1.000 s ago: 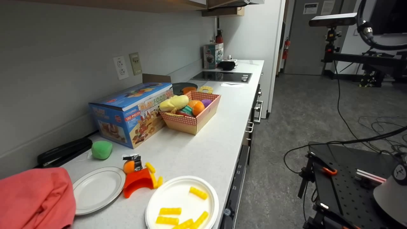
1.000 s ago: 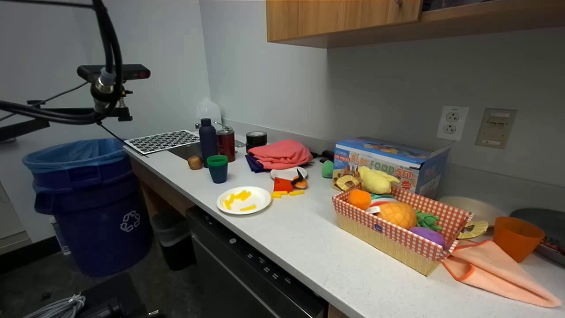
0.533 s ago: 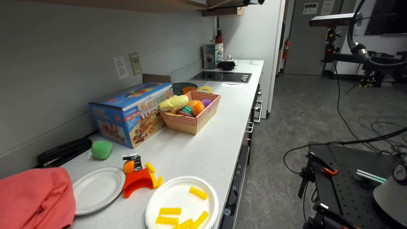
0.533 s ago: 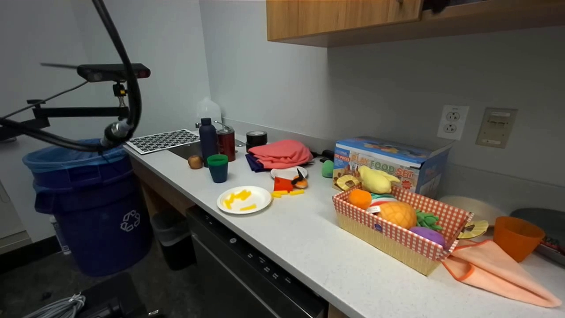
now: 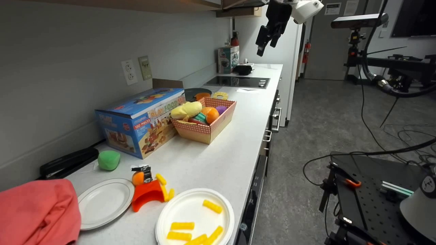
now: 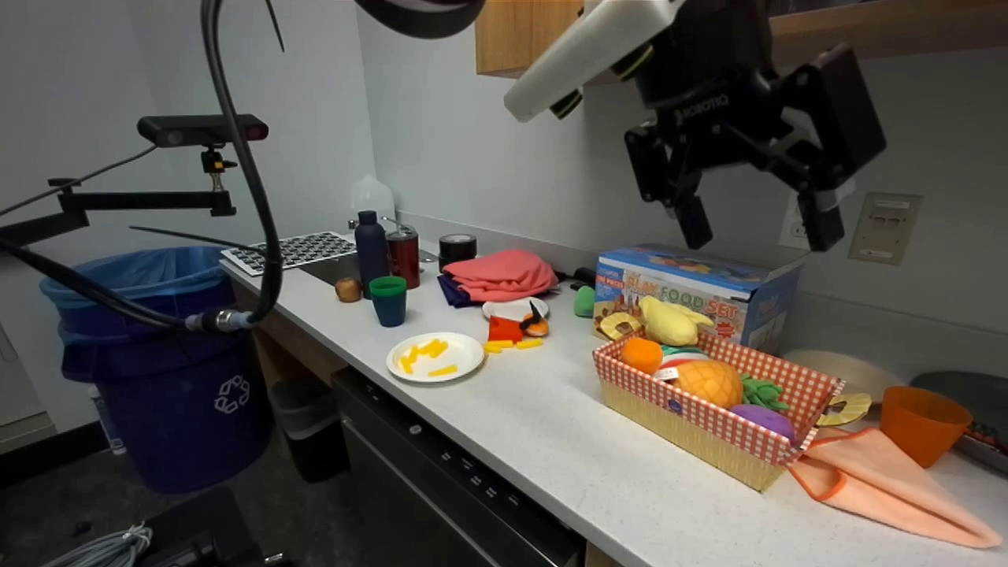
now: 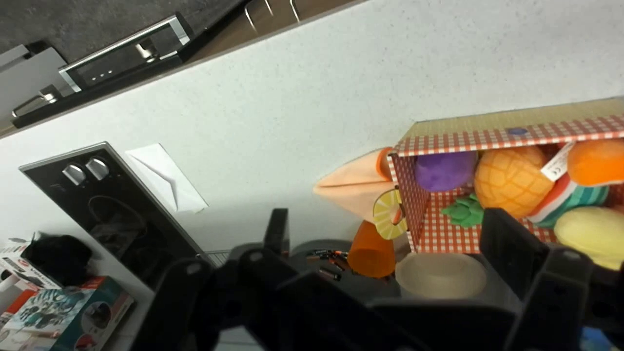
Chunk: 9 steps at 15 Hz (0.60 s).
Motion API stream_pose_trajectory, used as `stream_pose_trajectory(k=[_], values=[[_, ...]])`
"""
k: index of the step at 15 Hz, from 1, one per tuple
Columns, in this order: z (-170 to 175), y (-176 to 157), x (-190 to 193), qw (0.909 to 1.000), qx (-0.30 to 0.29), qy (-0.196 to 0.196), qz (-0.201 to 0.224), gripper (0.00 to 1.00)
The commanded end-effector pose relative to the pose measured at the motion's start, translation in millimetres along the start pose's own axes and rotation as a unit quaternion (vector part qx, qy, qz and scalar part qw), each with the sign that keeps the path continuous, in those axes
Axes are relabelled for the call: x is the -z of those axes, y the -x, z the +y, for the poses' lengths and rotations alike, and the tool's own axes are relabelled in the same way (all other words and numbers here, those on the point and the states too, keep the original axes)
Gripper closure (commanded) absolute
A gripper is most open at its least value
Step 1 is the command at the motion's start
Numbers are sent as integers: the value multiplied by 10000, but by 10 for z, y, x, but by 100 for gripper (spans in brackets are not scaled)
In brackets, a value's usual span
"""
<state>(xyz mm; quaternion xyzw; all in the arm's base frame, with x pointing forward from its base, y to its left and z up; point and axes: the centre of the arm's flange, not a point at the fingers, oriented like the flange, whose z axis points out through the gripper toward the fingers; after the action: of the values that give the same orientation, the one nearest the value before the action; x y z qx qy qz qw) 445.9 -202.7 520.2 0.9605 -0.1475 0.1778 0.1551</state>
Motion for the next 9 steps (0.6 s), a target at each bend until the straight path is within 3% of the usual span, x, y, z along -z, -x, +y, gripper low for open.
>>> stream_pose_trajectory(k=[1, 6, 9], values=[[110, 194, 107, 9990, 296, 239, -229, 0], [484, 383, 457, 9933, 695, 263, -891, 0], [640, 469, 747, 9917, 846, 73, -969, 0]])
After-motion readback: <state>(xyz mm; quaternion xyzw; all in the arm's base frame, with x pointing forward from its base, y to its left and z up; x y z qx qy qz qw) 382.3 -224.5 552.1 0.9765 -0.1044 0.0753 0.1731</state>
